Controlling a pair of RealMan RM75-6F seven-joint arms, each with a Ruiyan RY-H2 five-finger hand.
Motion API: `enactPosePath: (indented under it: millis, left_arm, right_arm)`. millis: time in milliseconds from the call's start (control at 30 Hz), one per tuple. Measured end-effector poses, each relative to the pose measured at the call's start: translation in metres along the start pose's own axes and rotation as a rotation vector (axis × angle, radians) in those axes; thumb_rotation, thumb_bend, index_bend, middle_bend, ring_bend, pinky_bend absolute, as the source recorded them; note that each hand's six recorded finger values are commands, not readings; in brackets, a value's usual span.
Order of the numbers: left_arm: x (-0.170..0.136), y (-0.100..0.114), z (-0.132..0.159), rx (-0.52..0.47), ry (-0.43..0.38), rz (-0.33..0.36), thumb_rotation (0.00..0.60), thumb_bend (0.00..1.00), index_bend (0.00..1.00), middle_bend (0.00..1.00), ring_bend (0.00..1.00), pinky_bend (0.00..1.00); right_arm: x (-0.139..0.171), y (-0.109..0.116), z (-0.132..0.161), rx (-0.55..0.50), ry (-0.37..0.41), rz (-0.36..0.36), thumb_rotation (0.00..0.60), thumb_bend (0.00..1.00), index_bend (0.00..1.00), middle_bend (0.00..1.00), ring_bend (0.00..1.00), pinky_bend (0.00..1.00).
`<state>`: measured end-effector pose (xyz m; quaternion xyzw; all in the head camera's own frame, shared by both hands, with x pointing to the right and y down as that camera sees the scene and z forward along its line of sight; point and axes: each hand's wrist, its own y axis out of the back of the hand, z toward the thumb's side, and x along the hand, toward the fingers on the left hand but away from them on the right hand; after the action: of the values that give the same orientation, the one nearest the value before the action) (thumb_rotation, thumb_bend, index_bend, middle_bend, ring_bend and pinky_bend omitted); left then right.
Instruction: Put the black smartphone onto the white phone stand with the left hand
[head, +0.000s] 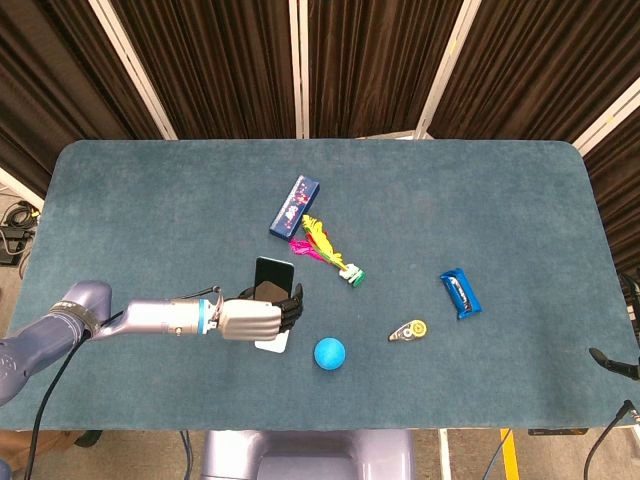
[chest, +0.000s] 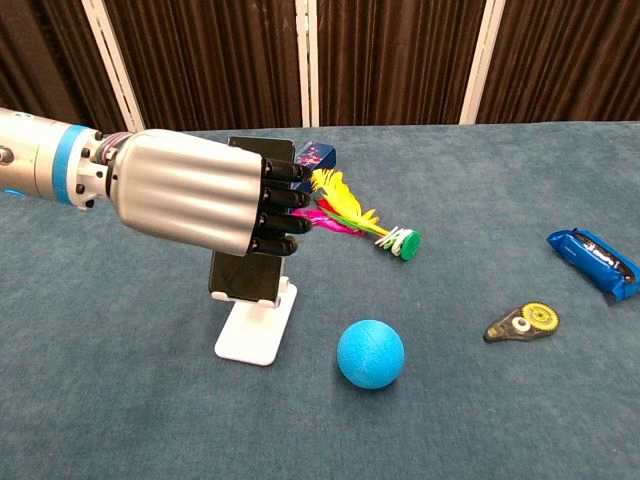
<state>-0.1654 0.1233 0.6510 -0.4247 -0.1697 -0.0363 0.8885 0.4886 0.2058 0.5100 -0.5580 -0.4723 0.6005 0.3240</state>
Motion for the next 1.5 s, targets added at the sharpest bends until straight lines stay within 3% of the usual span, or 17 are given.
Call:
enactPosePath:
  millis: [133, 200, 600, 800, 900, 1100, 1333, 1500]
  left_arm:
    - [-0.001, 0.000, -0.002, 0.012, 0.002, -0.007, 0.600, 0.00, 0.04, 0.00, 0.00, 0.05]
    - [-0.001, 0.001, -0.003, 0.013, 0.002, -0.007, 0.600, 0.00, 0.01, 0.00, 0.00, 0.03]
    - [-0.016, 0.010, -0.016, 0.031, 0.036, 0.003, 0.600, 0.00, 0.00, 0.00, 0.00, 0.00]
    - [-0.036, 0.015, -0.037, 0.009, 0.151, 0.002, 0.600, 0.00, 0.00, 0.00, 0.00, 0.00]
    - [-0.049, 0.018, -0.048, -0.025, 0.237, -0.001, 0.600, 0.00, 0.00, 0.00, 0.00, 0.00]
    - [-0.085, 0.014, -0.065, -0.263, 0.545, -0.025, 0.600, 0.00, 0.00, 0.00, 0.00, 0.00]
    - [-0.148, 0.002, -0.044, -0.695, 0.993, -0.126, 0.600, 0.00, 0.00, 0.00, 0.00, 0.00]
    - [-0.188, 0.008, -0.008, -0.974, 1.232, -0.207, 0.600, 0.00, 0.00, 0.00, 0.00, 0.00]
  right_arm:
    - [0.000, 0.000, 0.000, 0.000, 0.002, -0.001, 0.600, 0.00, 0.00, 0.00, 0.00, 0.00]
    - [0.000, 0.001, 0.001, -0.001, 0.002, -0.001, 0.600, 0.00, 0.00, 0.00, 0.00, 0.00]
    - [0.002, 0.003, 0.003, -0.007, 0.015, -0.005, 0.600, 0.00, 0.00, 0.00, 0.00, 0.00]
    - [0.004, 0.005, 0.005, -0.015, 0.026, -0.007, 0.600, 0.00, 0.00, 0.00, 0.00, 0.00]
    - [0.005, 0.006, 0.006, -0.020, 0.034, -0.009, 0.600, 0.00, 0.00, 0.00, 0.00, 0.00]
    - [0.009, 0.009, 0.008, -0.030, 0.047, -0.016, 0.600, 0.00, 0.00, 0.00, 0.00, 0.00]
    - [0.013, 0.011, 0.012, -0.034, 0.063, -0.019, 0.600, 0.00, 0.00, 0.00, 0.00, 0.00]
    - [0.015, 0.010, 0.016, -0.031, 0.075, -0.018, 0.600, 0.00, 0.00, 0.00, 0.00, 0.00]
